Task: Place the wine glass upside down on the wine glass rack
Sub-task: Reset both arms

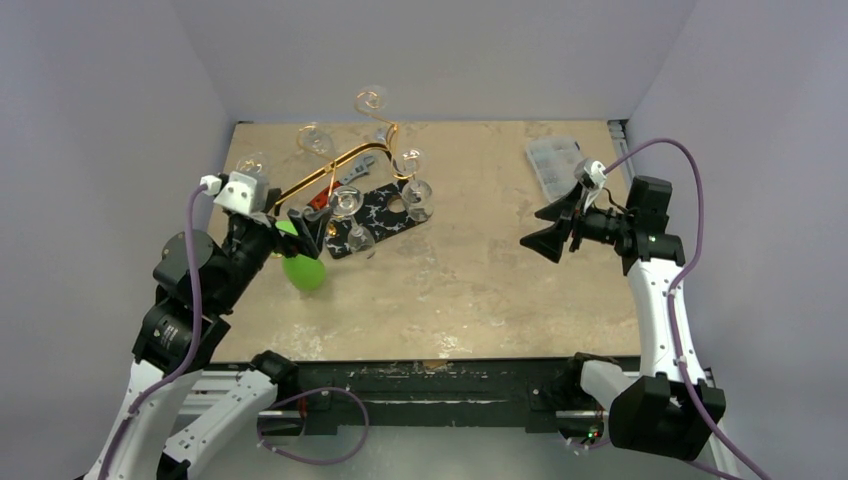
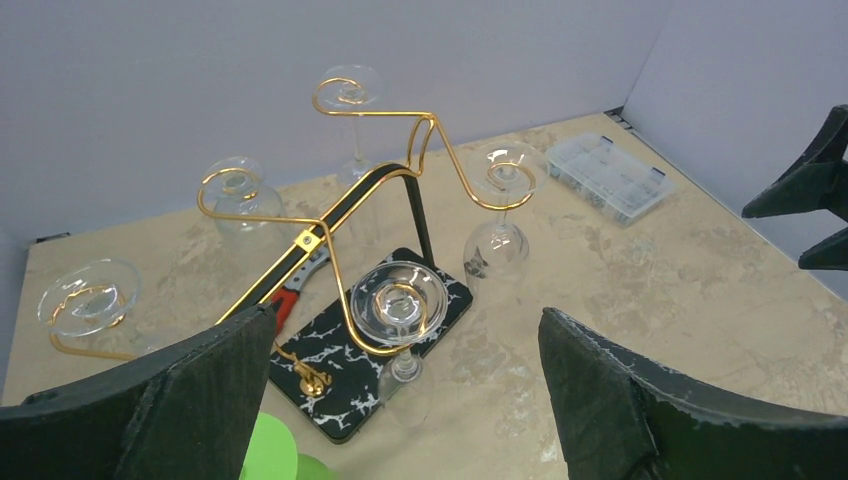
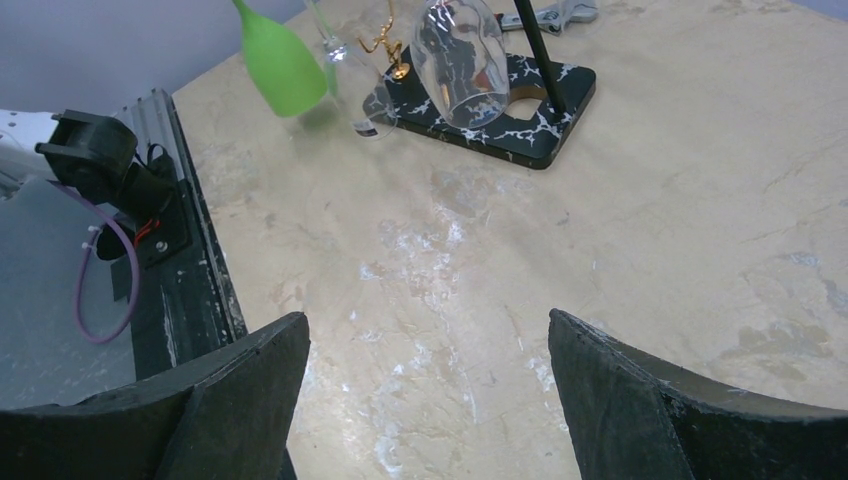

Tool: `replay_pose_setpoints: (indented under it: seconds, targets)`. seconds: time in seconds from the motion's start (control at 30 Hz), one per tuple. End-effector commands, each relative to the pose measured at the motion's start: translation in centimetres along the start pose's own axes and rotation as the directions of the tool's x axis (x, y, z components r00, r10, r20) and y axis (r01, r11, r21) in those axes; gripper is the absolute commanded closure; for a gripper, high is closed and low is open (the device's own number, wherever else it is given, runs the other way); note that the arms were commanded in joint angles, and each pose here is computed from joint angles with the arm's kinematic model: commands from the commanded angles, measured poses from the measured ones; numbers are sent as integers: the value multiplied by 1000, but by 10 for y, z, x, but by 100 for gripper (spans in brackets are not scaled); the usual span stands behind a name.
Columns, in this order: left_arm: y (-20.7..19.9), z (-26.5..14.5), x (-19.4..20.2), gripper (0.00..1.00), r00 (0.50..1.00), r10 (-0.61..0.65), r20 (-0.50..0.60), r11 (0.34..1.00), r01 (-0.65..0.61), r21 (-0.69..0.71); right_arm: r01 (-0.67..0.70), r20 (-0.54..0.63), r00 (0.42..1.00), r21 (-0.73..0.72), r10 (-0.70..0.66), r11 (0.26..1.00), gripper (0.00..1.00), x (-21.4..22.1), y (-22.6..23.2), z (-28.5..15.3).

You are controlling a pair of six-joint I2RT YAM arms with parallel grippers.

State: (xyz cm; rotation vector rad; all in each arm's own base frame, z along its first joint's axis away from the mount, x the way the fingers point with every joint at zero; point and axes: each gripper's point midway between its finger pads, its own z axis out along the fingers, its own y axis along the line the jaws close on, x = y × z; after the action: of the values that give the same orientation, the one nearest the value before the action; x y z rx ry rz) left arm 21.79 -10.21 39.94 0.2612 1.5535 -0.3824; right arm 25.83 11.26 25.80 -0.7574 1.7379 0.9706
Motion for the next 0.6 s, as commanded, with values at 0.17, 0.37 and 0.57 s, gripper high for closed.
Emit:
replay_pose_setpoints:
  seconds: [0.17, 0.37, 0.57]
  targets:
    - [13, -2, 4, 0, 1000, -5, 11, 998, 6, -68, 44, 6, 999, 22, -44, 999, 12, -9, -1, -4]
    - [18, -2, 9, 0, 1000, -2, 7, 995, 2, -98, 44, -4, 999, 30, -44, 999, 12, -8, -3, -4]
    - [29, 2, 17, 0, 1000, -26, -4, 989, 25, -148, 47, -14, 999, 38, -46, 998, 12, -8, -5, -5]
